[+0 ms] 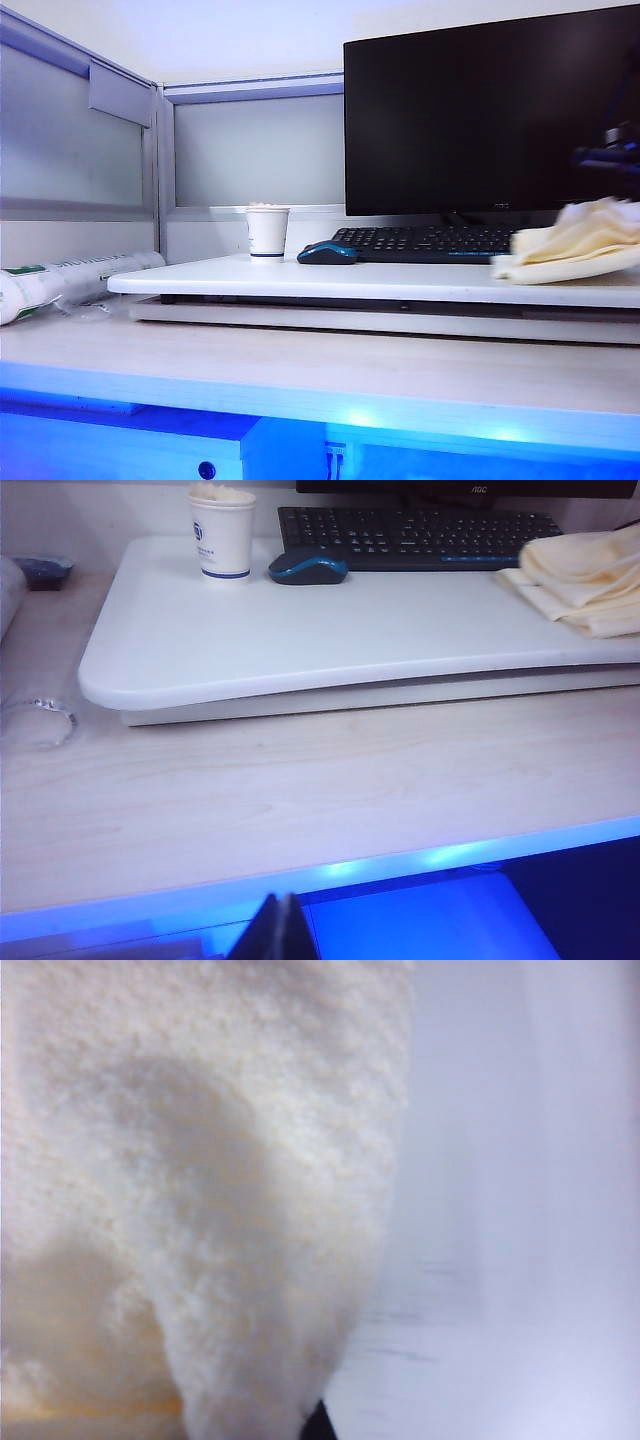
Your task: Wipe the tabletop with a clean cloth to remove dust and stains.
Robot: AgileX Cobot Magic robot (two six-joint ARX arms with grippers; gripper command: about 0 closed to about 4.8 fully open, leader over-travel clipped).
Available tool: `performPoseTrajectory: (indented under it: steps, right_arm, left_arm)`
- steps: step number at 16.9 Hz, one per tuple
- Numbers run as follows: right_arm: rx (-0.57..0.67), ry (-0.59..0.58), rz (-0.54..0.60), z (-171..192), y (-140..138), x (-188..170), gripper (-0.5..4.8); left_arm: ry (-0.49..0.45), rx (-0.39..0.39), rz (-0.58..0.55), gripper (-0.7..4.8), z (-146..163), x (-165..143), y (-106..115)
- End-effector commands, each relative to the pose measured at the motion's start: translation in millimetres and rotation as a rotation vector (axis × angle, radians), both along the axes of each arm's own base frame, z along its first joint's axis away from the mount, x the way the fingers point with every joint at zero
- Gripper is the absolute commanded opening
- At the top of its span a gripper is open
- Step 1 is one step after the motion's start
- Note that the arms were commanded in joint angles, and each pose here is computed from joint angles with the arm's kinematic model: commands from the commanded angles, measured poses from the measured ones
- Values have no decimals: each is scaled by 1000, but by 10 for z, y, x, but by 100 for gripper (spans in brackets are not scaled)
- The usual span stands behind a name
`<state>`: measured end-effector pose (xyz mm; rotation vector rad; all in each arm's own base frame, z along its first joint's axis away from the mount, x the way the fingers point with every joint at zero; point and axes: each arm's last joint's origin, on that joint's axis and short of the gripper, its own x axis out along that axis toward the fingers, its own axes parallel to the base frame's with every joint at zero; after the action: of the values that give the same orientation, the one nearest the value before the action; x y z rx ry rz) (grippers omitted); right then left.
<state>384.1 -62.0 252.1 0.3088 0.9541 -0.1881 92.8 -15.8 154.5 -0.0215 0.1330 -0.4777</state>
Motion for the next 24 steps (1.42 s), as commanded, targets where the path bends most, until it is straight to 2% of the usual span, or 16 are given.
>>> performPoseTrajectory:
  steps: [1, 4, 8, 11, 16, 19, 24]
  right_arm:
    - [-19, 17, 17, 18, -32, -28, -6]
    - [-22, -16, 27, 26, 8, 11, -6]
    - [-13, -35, 85, -77, 307, 142, -6]
    - [2, -11, 167, -305, 704, 269, -6]
    - [58, -88, 254, -517, 1396, 406, -6]
    - [85, -113, 347, -659, 1906, 382, -6]
    - [151, -133, 418, -858, 2492, 287, -6]
  left_arm:
    - [24, -2, -3, -6, -19, -4, 0]
    - [24, -2, -3, -6, -19, -4, 0]
    - [24, -3, -4, -6, -19, -4, -1]
    - [24, -3, -5, -6, -19, -4, -1]
    - [25, -3, -7, -6, -19, -5, -2]
    - [26, -7, -8, -6, -18, -5, -2]
    - [26, -8, -13, -6, -18, -6, -4]
